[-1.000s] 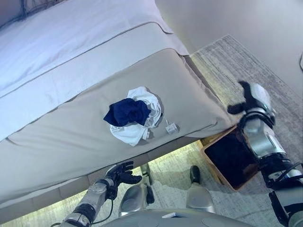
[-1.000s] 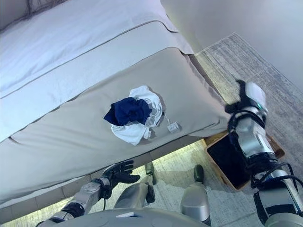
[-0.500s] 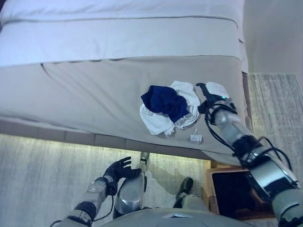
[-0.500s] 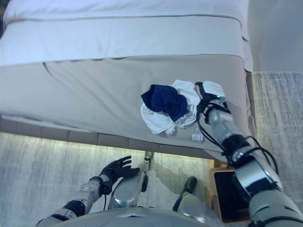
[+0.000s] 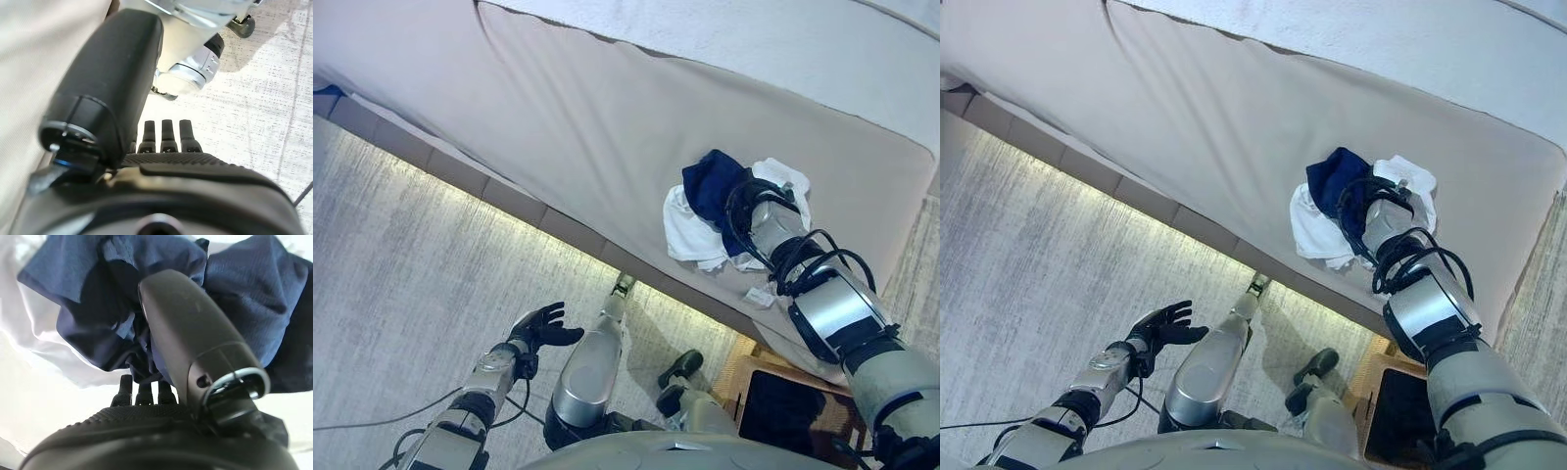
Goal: Pick up the clothes from the bed and place them into the basket
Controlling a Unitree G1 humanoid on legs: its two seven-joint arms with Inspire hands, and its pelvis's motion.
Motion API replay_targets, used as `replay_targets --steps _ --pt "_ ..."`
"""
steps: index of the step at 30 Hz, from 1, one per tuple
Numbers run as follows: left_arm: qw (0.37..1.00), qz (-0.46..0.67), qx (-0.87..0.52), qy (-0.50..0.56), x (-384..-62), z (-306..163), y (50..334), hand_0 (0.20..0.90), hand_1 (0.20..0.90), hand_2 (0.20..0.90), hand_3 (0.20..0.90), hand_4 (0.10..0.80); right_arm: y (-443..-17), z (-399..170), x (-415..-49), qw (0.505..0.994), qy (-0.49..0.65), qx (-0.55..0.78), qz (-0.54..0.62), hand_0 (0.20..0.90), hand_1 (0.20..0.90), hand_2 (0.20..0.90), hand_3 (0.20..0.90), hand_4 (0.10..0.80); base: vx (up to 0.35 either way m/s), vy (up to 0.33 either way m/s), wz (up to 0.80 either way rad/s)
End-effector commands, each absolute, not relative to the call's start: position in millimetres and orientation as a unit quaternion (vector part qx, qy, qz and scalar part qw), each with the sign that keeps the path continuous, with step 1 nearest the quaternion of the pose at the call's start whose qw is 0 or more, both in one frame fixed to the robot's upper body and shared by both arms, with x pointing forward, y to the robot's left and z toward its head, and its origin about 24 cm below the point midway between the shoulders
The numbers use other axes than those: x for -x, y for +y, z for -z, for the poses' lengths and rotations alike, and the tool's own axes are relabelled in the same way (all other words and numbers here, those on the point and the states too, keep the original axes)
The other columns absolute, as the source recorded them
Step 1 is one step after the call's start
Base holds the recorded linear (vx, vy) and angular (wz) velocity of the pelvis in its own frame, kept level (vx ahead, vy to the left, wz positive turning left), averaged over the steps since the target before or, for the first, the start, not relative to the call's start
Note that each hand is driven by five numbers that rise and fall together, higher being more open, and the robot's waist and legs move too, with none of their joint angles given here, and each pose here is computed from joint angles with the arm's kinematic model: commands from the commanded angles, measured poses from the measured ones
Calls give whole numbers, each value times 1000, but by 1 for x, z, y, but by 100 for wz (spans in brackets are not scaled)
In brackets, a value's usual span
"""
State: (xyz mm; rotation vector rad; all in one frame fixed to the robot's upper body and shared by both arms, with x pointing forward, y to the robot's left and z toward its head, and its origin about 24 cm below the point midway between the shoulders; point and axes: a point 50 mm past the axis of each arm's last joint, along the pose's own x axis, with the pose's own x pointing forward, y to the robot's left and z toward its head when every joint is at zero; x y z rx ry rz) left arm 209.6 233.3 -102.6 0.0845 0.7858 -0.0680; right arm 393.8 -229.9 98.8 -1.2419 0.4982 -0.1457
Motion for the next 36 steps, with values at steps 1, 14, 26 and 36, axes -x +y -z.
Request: replay_targets --steps 1,14,26,36 --pt "919 48 -65 386 -204 103 238 900 900 900 900 800 -234 -124 -402 784 208 579 82 300 300 300 200 100 50 -43 1" --pt "903 4 -77 422 -173 116 255 900 900 900 900 800 -203 -240 -386 853 -195 411 257 300 300 300 200 100 9 -61 -18" --pt "867 7 -75 492 -128 139 253 900 900 900 900 800 -249 -277 -309 778 -360 361 367 300 300 300 200 100 25 -108 -39" --pt "853 21 -74 517 -114 148 240 900 900 900 900 800 -301 -182 -286 812 -188 390 392 300 300 300 200 100 -78 -102 -29"
